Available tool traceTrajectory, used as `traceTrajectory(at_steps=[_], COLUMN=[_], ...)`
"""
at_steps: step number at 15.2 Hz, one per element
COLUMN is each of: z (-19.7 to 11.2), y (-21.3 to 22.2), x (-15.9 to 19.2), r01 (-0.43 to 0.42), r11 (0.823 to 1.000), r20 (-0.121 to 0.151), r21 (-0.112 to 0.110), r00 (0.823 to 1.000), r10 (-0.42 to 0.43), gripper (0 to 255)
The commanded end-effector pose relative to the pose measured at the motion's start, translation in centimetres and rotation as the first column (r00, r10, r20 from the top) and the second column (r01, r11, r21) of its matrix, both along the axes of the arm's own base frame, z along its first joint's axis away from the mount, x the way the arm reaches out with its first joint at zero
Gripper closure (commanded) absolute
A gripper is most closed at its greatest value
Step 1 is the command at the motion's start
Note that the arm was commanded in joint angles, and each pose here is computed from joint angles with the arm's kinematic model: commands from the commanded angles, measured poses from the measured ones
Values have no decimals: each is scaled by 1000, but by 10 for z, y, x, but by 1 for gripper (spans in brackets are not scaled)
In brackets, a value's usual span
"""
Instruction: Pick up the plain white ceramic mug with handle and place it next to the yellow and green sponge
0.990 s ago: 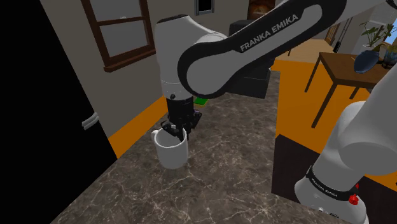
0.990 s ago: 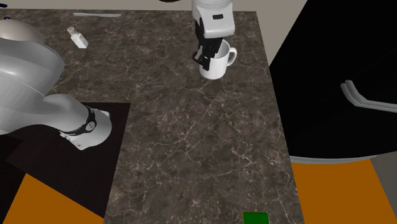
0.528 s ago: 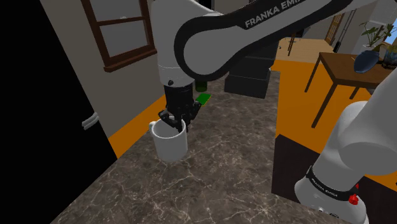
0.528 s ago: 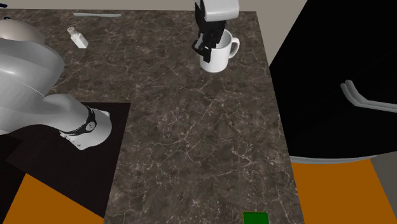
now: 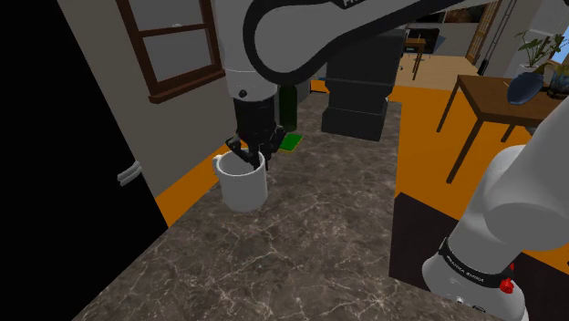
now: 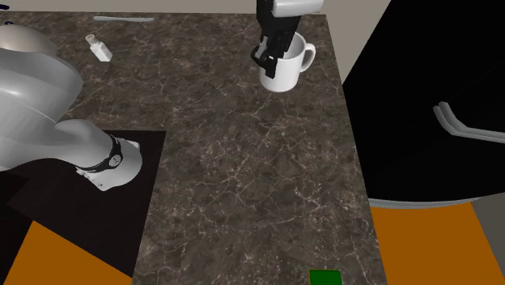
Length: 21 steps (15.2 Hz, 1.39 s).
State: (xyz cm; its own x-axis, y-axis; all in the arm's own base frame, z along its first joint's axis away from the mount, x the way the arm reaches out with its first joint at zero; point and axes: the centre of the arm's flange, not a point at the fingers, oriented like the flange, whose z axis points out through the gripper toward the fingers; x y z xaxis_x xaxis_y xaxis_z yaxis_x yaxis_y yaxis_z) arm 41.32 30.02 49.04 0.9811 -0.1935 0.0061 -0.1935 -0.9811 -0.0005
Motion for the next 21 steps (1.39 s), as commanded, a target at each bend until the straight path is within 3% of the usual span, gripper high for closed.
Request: traceTrajectory(at_steps=[1,21], z=[0,1], y=[-15,-177], x=[18,227], r01=[-1,-1], r11=[1000,1000], r20=[0,0], r21=[0,0], r00=[1000,1000], r10=[1,1], gripper=[255,255])
